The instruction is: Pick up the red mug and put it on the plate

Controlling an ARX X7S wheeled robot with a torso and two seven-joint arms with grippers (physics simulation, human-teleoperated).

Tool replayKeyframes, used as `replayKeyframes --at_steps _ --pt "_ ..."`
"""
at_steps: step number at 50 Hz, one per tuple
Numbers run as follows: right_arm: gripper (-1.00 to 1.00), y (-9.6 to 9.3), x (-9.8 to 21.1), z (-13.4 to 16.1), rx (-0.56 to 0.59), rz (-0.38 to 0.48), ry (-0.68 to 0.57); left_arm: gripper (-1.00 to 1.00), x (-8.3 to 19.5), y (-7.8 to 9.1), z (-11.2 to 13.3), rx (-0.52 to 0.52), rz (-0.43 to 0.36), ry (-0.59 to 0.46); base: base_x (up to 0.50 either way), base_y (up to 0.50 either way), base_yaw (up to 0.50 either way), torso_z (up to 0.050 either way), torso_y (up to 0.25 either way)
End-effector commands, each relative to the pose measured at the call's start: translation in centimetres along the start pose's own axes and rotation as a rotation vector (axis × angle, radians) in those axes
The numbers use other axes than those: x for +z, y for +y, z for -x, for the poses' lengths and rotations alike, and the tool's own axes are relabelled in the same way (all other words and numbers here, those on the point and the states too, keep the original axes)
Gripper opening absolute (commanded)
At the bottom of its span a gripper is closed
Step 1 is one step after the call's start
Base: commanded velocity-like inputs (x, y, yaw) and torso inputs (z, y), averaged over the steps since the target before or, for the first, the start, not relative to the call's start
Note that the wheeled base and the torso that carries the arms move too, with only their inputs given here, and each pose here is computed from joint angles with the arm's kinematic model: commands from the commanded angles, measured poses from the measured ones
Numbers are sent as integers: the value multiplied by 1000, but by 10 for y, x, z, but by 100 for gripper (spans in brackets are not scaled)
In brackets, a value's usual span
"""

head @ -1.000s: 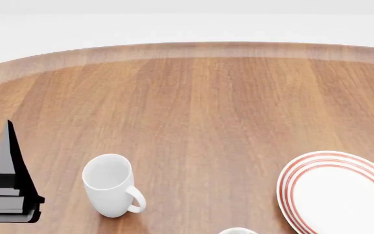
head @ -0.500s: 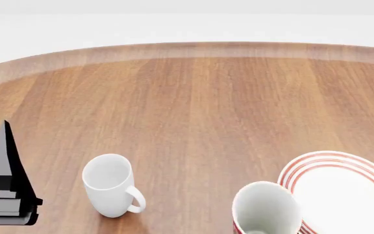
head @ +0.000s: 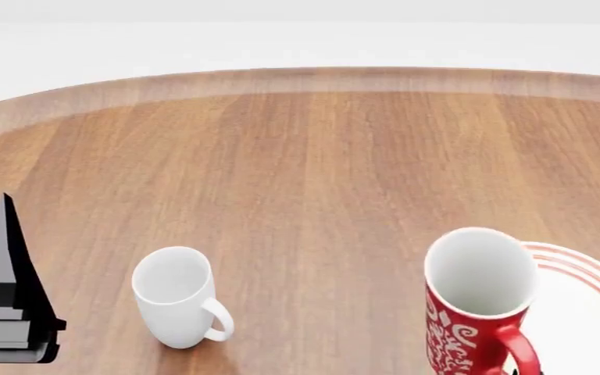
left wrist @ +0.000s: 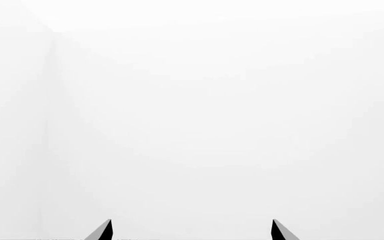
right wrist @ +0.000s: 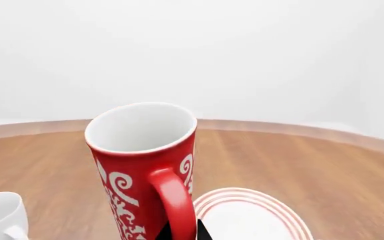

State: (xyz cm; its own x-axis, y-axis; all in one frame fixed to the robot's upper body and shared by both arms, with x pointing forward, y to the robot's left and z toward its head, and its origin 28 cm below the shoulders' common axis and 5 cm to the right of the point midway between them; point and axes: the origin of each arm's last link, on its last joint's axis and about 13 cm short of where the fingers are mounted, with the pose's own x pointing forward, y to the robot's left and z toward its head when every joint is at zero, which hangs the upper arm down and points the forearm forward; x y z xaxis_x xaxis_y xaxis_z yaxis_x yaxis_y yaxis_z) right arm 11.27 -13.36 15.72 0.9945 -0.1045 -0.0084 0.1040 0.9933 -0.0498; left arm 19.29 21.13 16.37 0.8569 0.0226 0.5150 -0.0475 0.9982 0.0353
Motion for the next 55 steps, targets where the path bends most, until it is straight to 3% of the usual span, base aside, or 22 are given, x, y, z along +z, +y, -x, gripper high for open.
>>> replayKeyframes --at_steps 1,7,26,47,48,55 --pt "-100 -6 15 -10 -59 30 -14 100 -1 0 0 0 2 3 0 0 0 0 0" --pt "-100 -5 20 -19 -81 -18 -7 100 -2 -2 1 -6 1 5 0 0 0 0 0" --pt "-100 -17 29 -33 -184 -13 16 100 -1 -1 1 1 1 2 0 0 0 0 0" --pt "-100 -16 22 -26 -145 -27 6 100 0 0 3 1 3 -1 0 0 0 0 0" --pt "-100 -18 23 -27 -140 -61 10 100 0 0 3 2 7 -2 0 0 0 0 0" --pt "-100 -35 28 -40 -131 31 16 100 0 0 3 3 5 -1 0 0 0 0 0"
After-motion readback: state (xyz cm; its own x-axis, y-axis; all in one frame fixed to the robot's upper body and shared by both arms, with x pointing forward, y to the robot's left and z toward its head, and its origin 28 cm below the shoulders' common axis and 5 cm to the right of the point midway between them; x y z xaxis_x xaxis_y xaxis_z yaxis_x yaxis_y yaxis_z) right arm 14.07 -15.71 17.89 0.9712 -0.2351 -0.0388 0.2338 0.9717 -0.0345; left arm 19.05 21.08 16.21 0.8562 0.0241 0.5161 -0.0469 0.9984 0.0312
